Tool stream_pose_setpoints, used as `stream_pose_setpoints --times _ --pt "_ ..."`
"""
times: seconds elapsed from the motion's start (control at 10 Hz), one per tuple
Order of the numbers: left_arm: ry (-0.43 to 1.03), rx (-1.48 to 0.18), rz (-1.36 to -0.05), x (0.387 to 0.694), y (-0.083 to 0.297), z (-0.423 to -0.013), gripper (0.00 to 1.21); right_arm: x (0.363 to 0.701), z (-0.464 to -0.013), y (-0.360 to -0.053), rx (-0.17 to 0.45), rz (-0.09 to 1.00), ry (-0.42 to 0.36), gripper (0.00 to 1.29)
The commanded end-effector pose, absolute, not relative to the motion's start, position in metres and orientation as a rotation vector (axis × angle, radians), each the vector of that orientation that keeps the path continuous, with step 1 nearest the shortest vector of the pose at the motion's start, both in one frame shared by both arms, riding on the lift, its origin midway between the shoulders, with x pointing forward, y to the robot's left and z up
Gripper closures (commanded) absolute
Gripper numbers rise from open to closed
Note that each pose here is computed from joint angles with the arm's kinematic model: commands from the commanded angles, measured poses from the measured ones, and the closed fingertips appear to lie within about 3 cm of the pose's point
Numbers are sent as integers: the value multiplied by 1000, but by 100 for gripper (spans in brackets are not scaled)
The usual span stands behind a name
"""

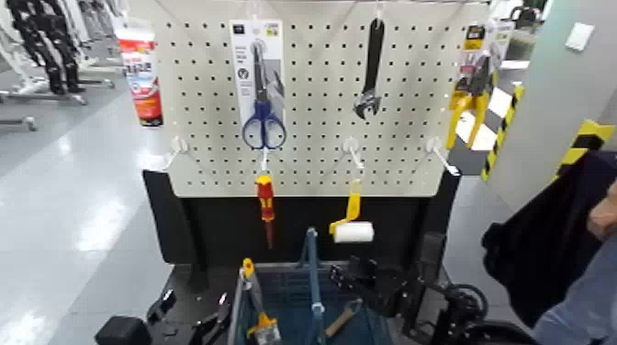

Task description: Put the tool with the wooden handle into the crate.

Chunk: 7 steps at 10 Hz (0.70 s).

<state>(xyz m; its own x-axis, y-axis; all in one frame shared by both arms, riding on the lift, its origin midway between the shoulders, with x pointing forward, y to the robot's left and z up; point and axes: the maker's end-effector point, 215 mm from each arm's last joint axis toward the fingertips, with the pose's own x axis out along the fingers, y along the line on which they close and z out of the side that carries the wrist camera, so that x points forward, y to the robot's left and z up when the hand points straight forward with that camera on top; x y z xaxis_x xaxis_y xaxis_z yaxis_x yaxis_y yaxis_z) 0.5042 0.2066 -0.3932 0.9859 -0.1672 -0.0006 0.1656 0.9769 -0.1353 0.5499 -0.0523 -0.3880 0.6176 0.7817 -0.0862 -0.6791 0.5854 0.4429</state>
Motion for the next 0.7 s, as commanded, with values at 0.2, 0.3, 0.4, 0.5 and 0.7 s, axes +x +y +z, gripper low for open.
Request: stream_pose_setpoints --times 0.2,0.3,0.4,0.5,0.7 --pt "15 -135 -166 504 207 -395 15 553 -380 -65 325 844 275 5" --pt "15 -135 -166 504 207 -395 15 554 -377 -70 309 826 269 7" --pt "16 -137 -165 503 208 -396 15 553 -373 -77 294 798 262 7" --pt "16 -137 -164 503 208 -396 15 551 -369 -85 282 760 253 7" --pt "16 -137 -165 503 208 -396 15 547 -361 -104 235 660 226 7"
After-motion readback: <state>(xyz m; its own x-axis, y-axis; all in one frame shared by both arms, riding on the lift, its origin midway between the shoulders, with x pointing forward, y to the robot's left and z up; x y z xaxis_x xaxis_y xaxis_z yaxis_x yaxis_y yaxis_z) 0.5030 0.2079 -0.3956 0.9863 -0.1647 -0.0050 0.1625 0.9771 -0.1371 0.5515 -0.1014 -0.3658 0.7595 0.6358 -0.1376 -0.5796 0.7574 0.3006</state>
